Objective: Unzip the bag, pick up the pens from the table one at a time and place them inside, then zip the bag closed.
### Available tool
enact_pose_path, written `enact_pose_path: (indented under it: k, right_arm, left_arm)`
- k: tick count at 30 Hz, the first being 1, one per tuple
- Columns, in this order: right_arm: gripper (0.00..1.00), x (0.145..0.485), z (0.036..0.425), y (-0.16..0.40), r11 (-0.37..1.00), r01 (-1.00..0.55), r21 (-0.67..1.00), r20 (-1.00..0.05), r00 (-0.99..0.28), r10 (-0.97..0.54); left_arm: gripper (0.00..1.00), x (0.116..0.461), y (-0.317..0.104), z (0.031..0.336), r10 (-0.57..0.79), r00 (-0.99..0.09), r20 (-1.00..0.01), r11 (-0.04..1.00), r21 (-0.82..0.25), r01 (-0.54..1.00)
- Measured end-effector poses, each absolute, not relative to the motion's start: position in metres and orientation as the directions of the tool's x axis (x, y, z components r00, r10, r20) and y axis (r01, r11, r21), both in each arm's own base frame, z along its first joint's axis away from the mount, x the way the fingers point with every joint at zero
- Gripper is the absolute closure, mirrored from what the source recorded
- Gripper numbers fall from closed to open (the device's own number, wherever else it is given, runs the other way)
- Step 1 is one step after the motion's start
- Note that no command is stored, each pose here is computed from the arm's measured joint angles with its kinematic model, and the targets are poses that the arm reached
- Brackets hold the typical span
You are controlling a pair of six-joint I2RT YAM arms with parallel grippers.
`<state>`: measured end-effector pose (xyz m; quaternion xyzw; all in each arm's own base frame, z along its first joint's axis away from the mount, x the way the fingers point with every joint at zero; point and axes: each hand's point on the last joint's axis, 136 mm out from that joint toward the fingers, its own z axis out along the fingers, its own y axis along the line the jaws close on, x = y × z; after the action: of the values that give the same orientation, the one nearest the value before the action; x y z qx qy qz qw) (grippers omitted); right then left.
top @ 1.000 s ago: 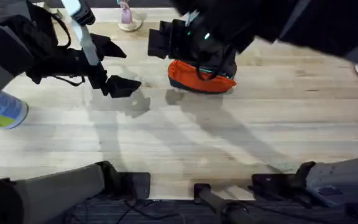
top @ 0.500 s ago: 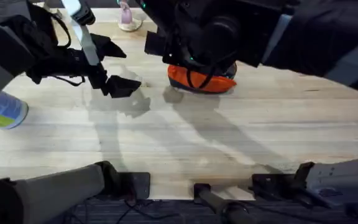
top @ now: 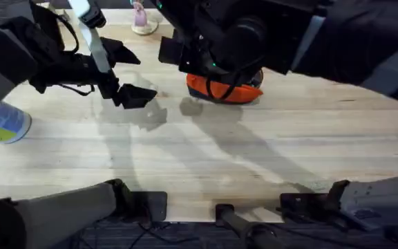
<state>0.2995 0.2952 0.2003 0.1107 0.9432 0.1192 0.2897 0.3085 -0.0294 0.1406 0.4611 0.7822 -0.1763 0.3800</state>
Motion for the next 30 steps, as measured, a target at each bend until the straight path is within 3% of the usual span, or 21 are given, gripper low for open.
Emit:
enact_pose_path:
  k: [20,30]
  right_arm:
    - [0.005,0.312,0.171,0.315,0.967,0.076,0.245,-0.529,-0.825,0.199]
    - [0.005,0.319,0.137,0.324,0.977,0.08,0.2,-0.512,-0.841,0.174]
  left_arm:
    - [0.008,0.308,-0.029,0.141,0.587,-0.286,-0.757,0.513,0.075,0.855]
    - [0.008,0.308,-0.029,0.141,0.587,-0.286,-0.757,0.513,0.075,0.855]
